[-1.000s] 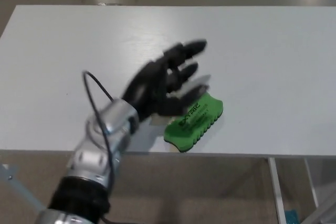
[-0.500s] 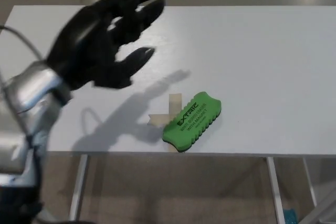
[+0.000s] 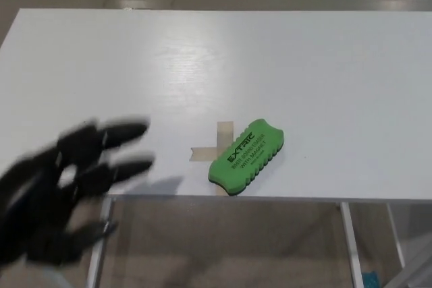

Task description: Use the left hand to press on the green eraser and wipe the desk from center to the left and then back to center.

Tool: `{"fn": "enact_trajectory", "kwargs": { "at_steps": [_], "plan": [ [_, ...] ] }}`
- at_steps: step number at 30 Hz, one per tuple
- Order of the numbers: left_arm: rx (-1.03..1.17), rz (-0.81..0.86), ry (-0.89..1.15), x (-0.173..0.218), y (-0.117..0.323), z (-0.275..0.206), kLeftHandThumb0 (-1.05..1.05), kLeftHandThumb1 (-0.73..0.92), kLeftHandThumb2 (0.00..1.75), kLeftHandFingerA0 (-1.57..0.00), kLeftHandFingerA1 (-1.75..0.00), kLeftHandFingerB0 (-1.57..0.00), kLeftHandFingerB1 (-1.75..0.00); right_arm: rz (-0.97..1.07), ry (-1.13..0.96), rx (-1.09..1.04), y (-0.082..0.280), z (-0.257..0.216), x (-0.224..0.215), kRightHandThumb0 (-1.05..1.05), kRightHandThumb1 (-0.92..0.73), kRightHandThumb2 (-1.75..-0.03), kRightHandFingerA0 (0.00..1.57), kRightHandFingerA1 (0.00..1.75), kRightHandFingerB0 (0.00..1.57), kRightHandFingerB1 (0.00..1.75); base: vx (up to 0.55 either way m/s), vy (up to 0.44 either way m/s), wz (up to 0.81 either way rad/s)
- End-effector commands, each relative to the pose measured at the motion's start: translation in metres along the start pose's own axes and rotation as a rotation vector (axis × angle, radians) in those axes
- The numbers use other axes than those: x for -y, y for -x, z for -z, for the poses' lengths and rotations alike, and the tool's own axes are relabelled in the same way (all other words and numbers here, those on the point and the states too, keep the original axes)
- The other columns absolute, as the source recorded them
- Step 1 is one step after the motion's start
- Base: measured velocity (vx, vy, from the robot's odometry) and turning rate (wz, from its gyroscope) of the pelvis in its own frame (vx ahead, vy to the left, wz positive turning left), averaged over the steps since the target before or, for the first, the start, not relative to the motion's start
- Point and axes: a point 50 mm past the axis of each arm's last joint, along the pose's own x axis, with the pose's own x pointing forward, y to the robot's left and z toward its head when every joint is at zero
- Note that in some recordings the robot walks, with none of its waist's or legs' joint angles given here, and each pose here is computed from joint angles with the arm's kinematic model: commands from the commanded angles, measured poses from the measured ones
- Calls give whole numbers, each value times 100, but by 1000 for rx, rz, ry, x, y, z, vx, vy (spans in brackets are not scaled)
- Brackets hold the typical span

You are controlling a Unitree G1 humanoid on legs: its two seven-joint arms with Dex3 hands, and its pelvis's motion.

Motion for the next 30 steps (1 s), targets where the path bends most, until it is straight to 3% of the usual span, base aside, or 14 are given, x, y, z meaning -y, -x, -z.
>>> {"fn": "enact_trajectory", "kwargs": {
  "at_steps": [1,2,7,12,13,15,18,19,27,28,30],
  "plan": [
    [-439,-331,102,15,126,98,-54,42,82,-41,-53,-26,-46,62,-38,42,5,0,3,-23,-69,-61,79,55,45,42,0,0,0],
    [-452,-381,94,12,131,107,-58,54,58,-44,-37,-38,-35,55,-28,39,7,1,0,-23,-68,-60,80,55,44,42,0,0,0],
    [-522,-546,120,5,150,141,-54,56,56,-48,-37,-39,-33,27,19,7,11,8,0,-24,-68,-60,78,54,43,41,0,0,1],
    [-665,-644,184,-3,162,171,-52,56,57,-56,-40,-39,-34,35,33,-43,7,14,3,-24,-68,-60,77,54,42,41,0,0,0],
    [-735,-674,220,-3,165,182,-58,45,79,-55,-54,-32,-45,39,29,-67,7,17,3,-24,-68,-60,78,54,43,41,0,0,0],
    [-773,-689,238,-2,166,188,-57,45,80,-54,-55,-34,-46,37,30,-81,6,19,3,-24,-68,-60,79,54,42,40,0,0,0],
    [-799,-702,260,-2,164,193,-60,46,80,-52,-54,-38,-47,35,34,-88,5,19,3,-24,-68,-60,79,55,41,40,0,0,0],
    [-817,-727,290,-3,161,198,-50,56,57,-52,-42,-46,-35,41,32,-85,4,18,2,-24,-68,-61,79,55,42,39,0,0,0],
    [-772,-793,291,0,151,204,-50,56,58,-60,-43,-48,-35,78,20,-54,7,17,2,-24,-68,-60,79,55,42,39,0,0,0],
    [-746,-806,289,-1,149,203,-49,45,79,-57,-57,-44,-49,95,-12,-51,6,16,2,-22,-68,-60,79,56,41,39,0,0,0],
    [-707,-826,294,-2,147,202,-48,45,80,-60,-59,-45,-50,122,-50,-49,5,14,1,-21,-67,-59,81,56,41,39,0,0,0]
  ]
}}
